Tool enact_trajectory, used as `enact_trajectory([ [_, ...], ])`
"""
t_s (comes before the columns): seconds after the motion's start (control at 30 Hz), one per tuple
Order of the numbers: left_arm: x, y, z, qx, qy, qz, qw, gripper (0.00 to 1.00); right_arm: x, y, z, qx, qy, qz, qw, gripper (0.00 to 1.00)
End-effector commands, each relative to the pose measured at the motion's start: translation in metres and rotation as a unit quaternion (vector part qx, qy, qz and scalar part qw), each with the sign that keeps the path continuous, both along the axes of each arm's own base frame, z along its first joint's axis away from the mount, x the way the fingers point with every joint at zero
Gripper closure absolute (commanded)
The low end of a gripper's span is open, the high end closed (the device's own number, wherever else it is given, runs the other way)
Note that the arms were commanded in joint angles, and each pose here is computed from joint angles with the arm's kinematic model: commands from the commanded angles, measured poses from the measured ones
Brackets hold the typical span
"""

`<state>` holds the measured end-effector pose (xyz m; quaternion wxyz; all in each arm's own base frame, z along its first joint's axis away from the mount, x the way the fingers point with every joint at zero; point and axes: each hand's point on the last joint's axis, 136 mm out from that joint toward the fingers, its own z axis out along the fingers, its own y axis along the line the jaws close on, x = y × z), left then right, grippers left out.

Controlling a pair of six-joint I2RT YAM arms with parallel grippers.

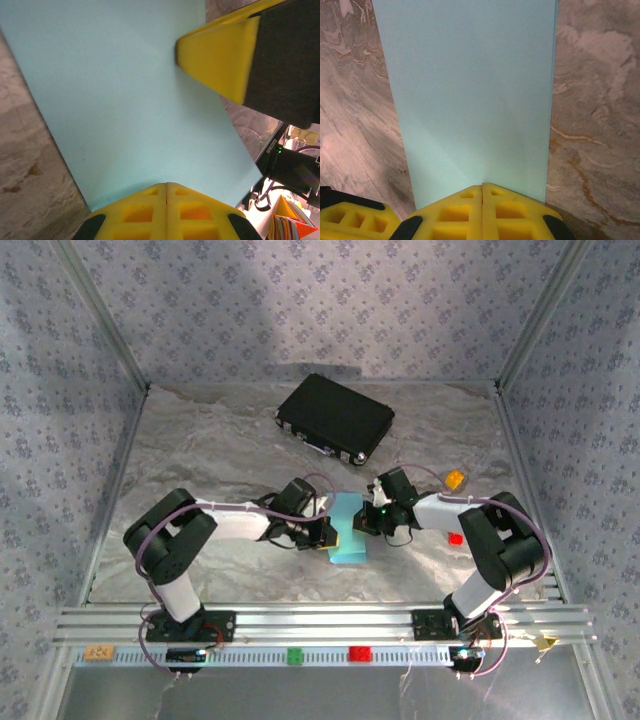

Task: Fold a paper plane with a square sheet of paper (pick it up from the middle)
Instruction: First fold the square sheet of paper in half at the center of the table.

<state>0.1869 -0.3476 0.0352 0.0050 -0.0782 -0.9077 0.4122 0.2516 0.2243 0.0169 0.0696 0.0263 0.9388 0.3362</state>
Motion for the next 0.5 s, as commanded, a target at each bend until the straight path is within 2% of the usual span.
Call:
enact_trajectory([
  [0.0,-0.007,0.0,-0.012,0.007,0.019,-0.008,1.0,1.0,-0.027,-0.034,-0.035,-0.08,0.06,-0.025,0.995,1.0],
  [0.33,-0.034,0.038,-0.05,0.105,0.012,-0.036,0.994,1.0,-0.028,-0.036,-0.036,-0.083,0.061,-0.026,0.994,1.0],
  [0.47,-0.032,0.04,-0.039,0.097,-0.005,-0.031,0.995,1.0,-0.028,-0.036,-0.035,-0.083,0.06,-0.027,0.994,1.0],
])
